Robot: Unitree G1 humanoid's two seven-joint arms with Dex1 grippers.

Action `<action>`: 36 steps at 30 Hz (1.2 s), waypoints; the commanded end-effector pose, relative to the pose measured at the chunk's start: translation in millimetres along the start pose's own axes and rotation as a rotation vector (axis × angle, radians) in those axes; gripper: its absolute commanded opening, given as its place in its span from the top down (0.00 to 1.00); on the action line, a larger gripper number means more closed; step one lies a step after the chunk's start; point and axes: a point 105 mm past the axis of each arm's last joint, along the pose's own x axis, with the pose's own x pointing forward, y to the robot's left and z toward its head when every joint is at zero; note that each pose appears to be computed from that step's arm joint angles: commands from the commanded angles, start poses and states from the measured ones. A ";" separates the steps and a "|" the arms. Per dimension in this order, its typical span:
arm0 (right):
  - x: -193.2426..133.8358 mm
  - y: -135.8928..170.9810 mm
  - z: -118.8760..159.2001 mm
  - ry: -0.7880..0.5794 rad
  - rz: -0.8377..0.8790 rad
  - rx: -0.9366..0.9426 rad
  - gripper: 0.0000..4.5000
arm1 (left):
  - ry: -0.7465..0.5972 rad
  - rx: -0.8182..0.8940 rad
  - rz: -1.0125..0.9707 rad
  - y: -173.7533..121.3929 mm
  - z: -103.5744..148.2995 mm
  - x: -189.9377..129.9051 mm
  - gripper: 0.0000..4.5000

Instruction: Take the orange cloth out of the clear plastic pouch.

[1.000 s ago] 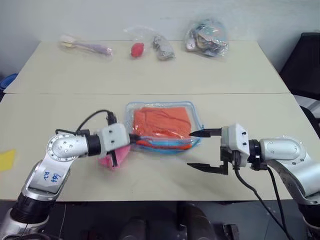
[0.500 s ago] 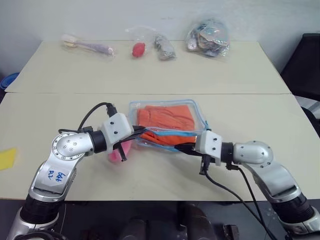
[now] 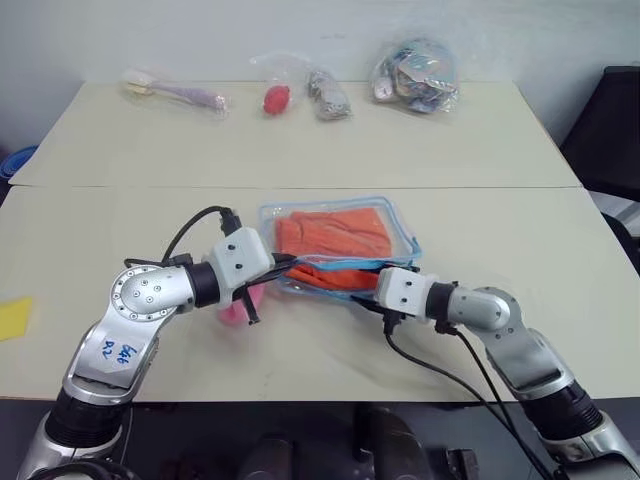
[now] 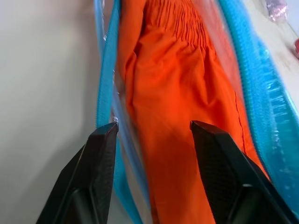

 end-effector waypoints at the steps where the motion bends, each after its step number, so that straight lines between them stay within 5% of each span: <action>1: 2.5 -6.8 5.7 -0.002 -0.044 -0.088 0.48 | -0.046 0.036 0.005 0.5 14.4 0.5 1.00; 17: 32.0 -13.7 -8.0 0.145 -0.114 -0.554 0.48 | -0.063 0.021 -0.004 -2.4 20.1 3.3 1.00; 26: 55.0 -11.8 -20.1 0.190 -0.142 -0.521 0.48 | -0.069 0.018 0.003 0.3 21.1 5.2 1.00; 29: 55.9 -4.7 -20.9 0.176 -0.118 -0.497 0.62 | -0.066 0.019 0.007 2.0 20.1 4.7 1.00; 34: 51.3 -2.3 -19.5 0.162 -0.109 -0.499 0.99 | -0.056 0.008 0.021 4.2 17.0 5.7 1.00; 36: 48.6 -3.4 -13.9 0.140 -0.109 -0.517 0.99 | -0.047 -0.002 0.021 3.4 14.5 7.1 1.00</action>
